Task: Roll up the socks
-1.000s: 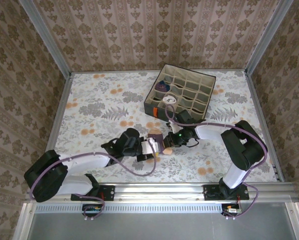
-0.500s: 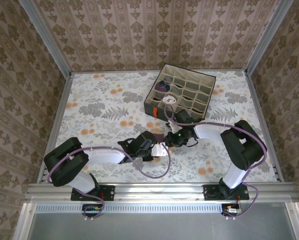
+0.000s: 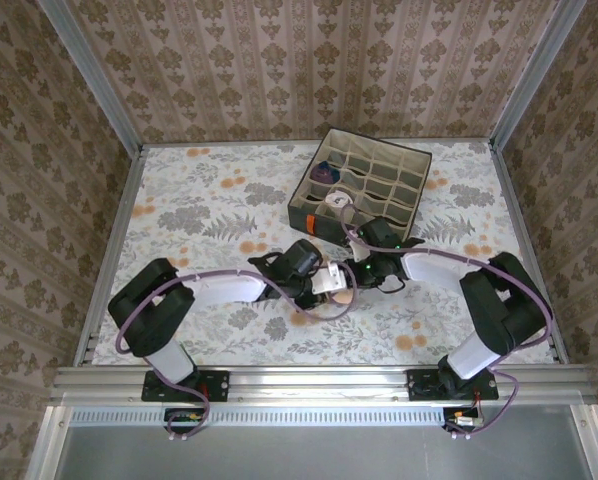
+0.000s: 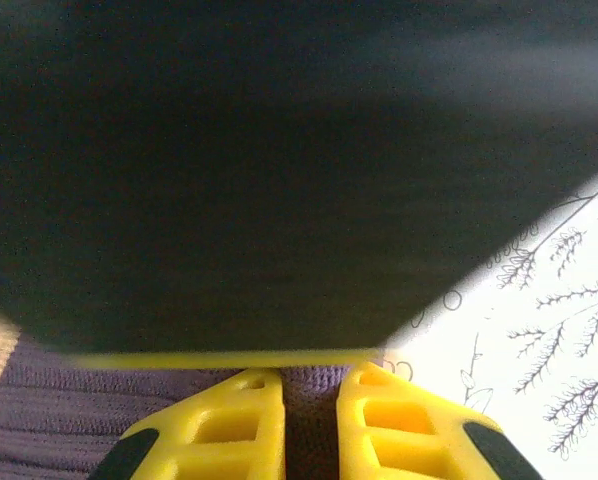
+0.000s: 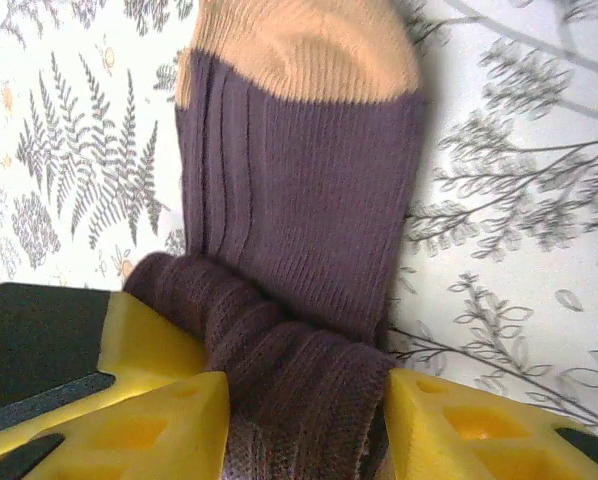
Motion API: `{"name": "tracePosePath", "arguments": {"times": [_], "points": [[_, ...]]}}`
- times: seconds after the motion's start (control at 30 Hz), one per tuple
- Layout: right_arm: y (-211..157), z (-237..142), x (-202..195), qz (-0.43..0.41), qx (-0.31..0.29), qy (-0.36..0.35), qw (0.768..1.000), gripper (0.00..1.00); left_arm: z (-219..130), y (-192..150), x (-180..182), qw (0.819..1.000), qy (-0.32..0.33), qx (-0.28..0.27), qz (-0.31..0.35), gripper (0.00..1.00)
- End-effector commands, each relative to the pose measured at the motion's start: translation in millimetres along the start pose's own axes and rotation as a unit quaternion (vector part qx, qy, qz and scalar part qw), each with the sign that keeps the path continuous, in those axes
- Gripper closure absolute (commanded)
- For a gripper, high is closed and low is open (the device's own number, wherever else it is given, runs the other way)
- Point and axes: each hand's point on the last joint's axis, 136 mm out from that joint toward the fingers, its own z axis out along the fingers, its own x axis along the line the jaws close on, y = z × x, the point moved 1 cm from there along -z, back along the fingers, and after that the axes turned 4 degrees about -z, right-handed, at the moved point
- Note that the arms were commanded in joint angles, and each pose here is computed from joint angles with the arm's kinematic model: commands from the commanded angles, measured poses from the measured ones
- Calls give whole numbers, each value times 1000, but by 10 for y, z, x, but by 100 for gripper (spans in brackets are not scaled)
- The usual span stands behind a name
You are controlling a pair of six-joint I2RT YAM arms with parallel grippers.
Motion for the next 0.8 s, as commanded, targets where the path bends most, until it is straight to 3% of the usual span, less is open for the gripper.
{"name": "tracePosePath", "arguments": {"times": [0.0, 0.2, 0.43, 0.77], "points": [[25, -116, 213, -34, -23, 33, 999, 52, 49, -527, -81, 986, -67, 74, -134, 99], [118, -212, 247, -52, -64, 31, 996, 48, -7, -592, 58, 966, -117, 36, -227, 99], [171, -94, 189, -44, -55, 28, 997, 46, 40, -627, 108, 961, -137, 36, -238, 100], [232, 144, 56, -29, -37, 17, 999, 46, 174, -707, 137, 935, -187, 26, -300, 100]]}}
